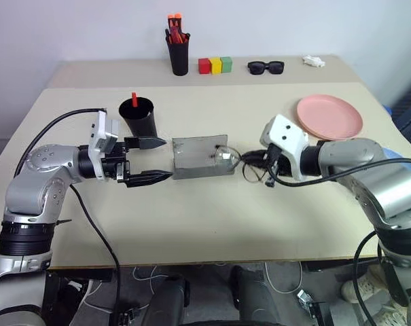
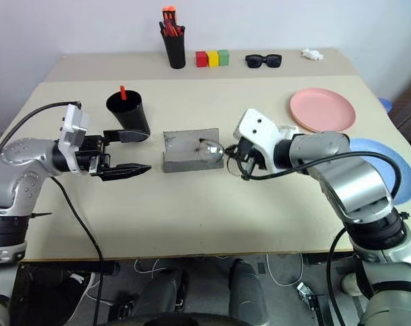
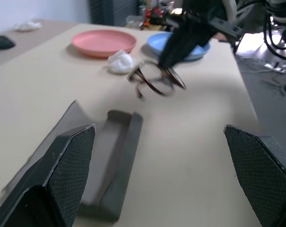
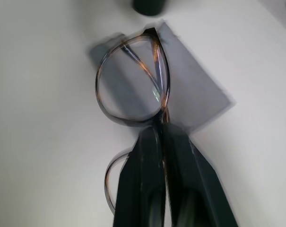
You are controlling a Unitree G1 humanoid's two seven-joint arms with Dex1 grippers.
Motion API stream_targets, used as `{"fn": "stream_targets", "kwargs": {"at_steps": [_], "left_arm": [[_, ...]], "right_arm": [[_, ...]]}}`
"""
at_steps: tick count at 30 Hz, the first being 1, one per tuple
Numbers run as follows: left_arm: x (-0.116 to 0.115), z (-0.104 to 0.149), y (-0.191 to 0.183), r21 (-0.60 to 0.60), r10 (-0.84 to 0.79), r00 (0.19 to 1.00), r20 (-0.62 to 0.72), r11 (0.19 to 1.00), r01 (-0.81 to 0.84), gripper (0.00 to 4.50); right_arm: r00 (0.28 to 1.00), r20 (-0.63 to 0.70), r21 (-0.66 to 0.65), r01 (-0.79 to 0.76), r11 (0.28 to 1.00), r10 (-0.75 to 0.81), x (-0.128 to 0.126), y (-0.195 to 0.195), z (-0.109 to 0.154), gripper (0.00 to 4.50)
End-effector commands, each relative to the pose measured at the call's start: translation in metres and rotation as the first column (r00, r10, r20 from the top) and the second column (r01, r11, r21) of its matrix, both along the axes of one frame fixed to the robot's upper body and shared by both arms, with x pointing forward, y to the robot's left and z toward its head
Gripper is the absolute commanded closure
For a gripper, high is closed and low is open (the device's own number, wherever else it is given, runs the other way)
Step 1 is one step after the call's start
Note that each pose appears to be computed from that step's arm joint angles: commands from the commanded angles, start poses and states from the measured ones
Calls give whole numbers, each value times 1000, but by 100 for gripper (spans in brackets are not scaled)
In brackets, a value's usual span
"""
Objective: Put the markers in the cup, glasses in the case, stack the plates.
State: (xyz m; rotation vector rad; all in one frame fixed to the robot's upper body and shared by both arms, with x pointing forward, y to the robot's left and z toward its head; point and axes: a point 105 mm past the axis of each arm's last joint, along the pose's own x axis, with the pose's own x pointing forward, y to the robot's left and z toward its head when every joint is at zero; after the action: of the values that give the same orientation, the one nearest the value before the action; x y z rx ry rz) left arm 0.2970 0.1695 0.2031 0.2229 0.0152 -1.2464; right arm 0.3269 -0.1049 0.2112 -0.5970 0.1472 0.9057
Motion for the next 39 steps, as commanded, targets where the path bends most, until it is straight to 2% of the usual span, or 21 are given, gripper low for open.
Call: {"fn": "stream_targets", "kwargs": {"at_steps": [1, 5, 9, 14, 17, 26, 29, 32, 35, 39], "left_arm": [[1, 8, 14, -16, 77, 997, 8, 997, -76, 0], [-3, 8, 15, -26, 96, 995, 8, 995, -96, 0], [-6, 15, 8, -31, 96, 995, 22, 995, -96, 0], [-14, 22, 4, -32, 111, 994, 22, 993, -111, 0], [-21, 25, -3, -32, 112, 994, 21, 993, -111, 0], [-21, 30, -13, -38, 107, 994, 18, 994, -106, 0], [-22, 26, -8, -32, 108, 994, 18, 994, -107, 0], [-24, 20, 2, -35, 110, 994, 14, 993, -110, 0], [-26, 7, 19, -35, 120, 993, 6, 992, -119, 0], [-29, -9, 39, -31, 131, 991, 1, 991, -130, 0]], "right_arm": [[978, 207, 8, -29, 1000, 27, 18, 22, 26, 444], [934, 336, -116, -85, 990, 119, 42, 57, 21, 444], [917, 345, -105, -176, 979, 201, 48, 89, 8, 444], [917, 295, -243, -200, 949, 269, 53, 90, -42, 444], [920, 280, -279, -196, 940, 275, 53, 84, -55, 444], [920, 224, -325, -242, 914, 323, 41, 76, -56, 444], [930, 196, -289, -249, 925, 311, 40, 75, -51, 444], [954, 143, -183, -237, 954, 264, 41, 79, -45, 444], [962, 122, -165, -221, 961, 243, 44, 78, -47, 363], [963, 126, -172, -216, 961, 239, 44, 77, -49, 162]]}}
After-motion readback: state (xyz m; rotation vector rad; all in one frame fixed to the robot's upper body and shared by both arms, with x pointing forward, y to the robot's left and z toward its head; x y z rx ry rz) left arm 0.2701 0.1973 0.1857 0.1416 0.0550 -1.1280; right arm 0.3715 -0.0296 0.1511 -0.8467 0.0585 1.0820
